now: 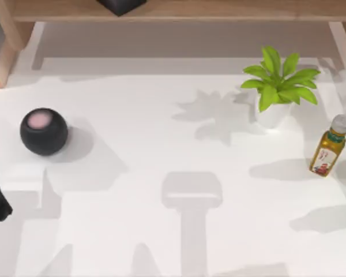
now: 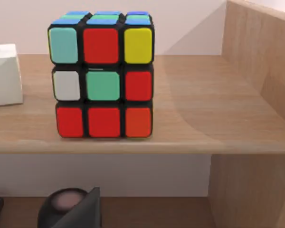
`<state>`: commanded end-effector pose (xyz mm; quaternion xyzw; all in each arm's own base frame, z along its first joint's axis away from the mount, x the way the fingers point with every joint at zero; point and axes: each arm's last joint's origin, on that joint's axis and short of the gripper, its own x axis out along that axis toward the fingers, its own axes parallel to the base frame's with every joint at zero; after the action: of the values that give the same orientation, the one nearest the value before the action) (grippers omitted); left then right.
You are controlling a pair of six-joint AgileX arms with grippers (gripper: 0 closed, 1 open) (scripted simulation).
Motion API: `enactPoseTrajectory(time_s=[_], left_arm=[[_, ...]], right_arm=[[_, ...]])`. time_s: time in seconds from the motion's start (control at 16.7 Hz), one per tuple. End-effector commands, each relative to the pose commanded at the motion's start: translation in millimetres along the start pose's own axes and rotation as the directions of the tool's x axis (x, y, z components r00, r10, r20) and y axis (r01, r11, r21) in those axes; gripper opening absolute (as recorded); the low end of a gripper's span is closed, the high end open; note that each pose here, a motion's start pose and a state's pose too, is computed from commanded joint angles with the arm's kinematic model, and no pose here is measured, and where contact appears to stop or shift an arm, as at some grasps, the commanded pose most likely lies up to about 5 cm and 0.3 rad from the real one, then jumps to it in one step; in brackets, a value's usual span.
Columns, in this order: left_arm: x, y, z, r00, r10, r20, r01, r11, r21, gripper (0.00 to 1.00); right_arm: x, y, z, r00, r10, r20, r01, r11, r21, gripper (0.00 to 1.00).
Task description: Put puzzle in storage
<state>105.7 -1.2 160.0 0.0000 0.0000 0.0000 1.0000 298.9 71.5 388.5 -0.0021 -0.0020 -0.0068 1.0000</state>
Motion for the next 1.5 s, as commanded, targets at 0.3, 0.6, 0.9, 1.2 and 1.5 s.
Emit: enactPoseTrajectory(time_s=[0.3, 0.6, 0.9, 1.2, 1.5], left_arm=[[0, 0, 0, 1.0, 0.0, 0.0, 0.0, 1.0, 0.0, 1.0], [0, 0, 0, 1.0, 0.0, 0.0, 0.0, 1.0, 0.0, 1.0], [0, 0, 0, 1.0, 0.0, 0.0, 0.0, 1.0, 0.0, 1.0], [0, 0, 0, 1.0, 0.0, 0.0, 0.0, 1.0, 0.0, 1.0], [0, 0, 0, 1.0, 0.0, 0.0, 0.0, 1.0, 0.0, 1.0]], right_arm=[[68, 42, 1, 1.0, 0.002, -0.005, -0.002, 1.0, 0.002, 1.0], [81, 54, -2, 1.0, 0.004, -0.004, -0.004, 1.0, 0.004, 1.0], [90, 53, -2, 1.0, 0.003, -0.006, -0.003, 1.0, 0.003, 1.0], [127, 55, -1, 1.0, 0.004, -0.003, -0.004, 1.0, 0.004, 1.0], [141, 54, -2, 1.0, 0.004, -0.004, -0.004, 1.0, 0.004, 1.0]])
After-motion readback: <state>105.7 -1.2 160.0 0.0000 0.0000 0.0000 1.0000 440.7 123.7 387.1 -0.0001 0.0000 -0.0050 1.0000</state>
